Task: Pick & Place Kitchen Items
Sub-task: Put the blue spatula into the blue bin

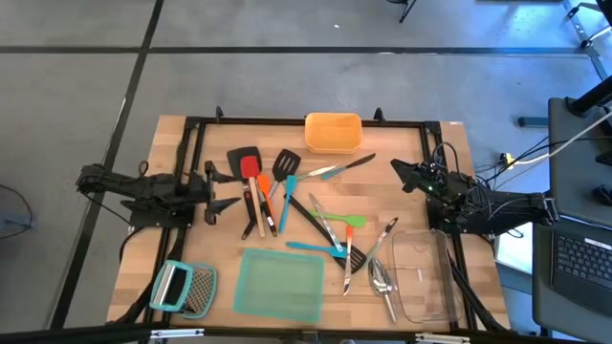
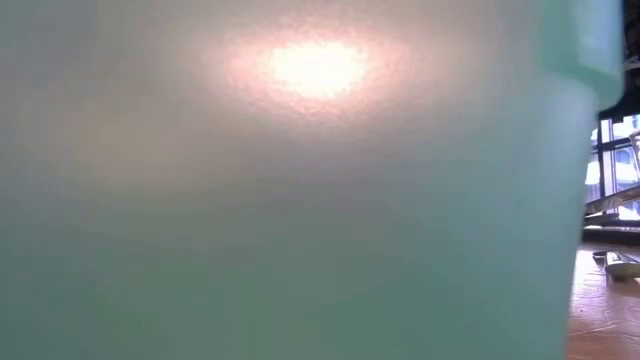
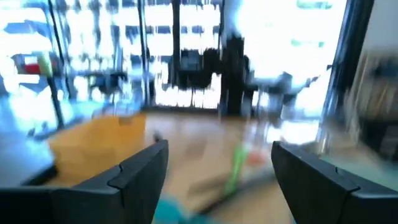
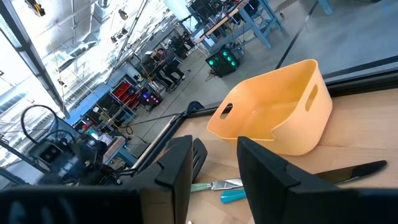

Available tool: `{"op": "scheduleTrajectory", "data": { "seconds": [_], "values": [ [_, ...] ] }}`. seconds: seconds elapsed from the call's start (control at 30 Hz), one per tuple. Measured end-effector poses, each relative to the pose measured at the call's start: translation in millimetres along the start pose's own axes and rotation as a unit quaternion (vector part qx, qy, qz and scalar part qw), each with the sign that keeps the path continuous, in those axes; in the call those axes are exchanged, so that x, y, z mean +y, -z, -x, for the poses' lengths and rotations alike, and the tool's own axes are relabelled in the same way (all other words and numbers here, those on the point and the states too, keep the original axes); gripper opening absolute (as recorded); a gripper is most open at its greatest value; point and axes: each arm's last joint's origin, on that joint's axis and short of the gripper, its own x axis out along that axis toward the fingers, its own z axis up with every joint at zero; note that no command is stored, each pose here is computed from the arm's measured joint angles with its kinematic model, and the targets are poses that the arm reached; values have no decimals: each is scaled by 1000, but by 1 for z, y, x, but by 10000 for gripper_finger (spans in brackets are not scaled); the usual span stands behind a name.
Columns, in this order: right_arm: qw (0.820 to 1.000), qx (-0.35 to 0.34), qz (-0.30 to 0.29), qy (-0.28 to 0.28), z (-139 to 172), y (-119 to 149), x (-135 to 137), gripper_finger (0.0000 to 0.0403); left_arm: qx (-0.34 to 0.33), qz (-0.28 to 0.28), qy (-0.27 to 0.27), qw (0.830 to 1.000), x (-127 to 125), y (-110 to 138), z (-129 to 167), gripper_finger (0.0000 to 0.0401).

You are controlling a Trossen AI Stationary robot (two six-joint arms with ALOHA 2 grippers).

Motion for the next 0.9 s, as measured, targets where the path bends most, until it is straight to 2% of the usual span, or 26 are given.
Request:
{"op": "scheduleTrajectory", "data": {
  "seconds": [0.07, 0.17, 0.3, 0.47, 0.63, 0.77, 0.9],
  "values": [
    [1000, 0, 0, 0, 0, 0, 0, 128, -72, 19, -9, 997, 1, -15, 1, 281],
    [1000, 0, 0, 0, 0, 0, 0, 128, -173, 42, -19, 984, 3, -35, 6, 281],
    [1000, 0, 0, 0, 0, 0, 0, 128, -257, 13, -23, 966, 5, -51, 13, 281],
    [1000, 0, 0, 0, 0, 0, 0, 128, -298, -4, -23, 954, 5, -58, 16, 281],
    [1000, 0, 0, 0, 0, 0, 0, 128, -317, -7, 41, 947, 1, -60, 15, 281],
    [1000, 0, 0, 0, 0, 0, 0, 128, -364, 10, 71, 929, 1, -66, 20, 281],
    [1000, 0, 0, 0, 0, 0, 0, 128, -370, 9, 102, 923, -1, -67, 20, 281]
  ]
}}
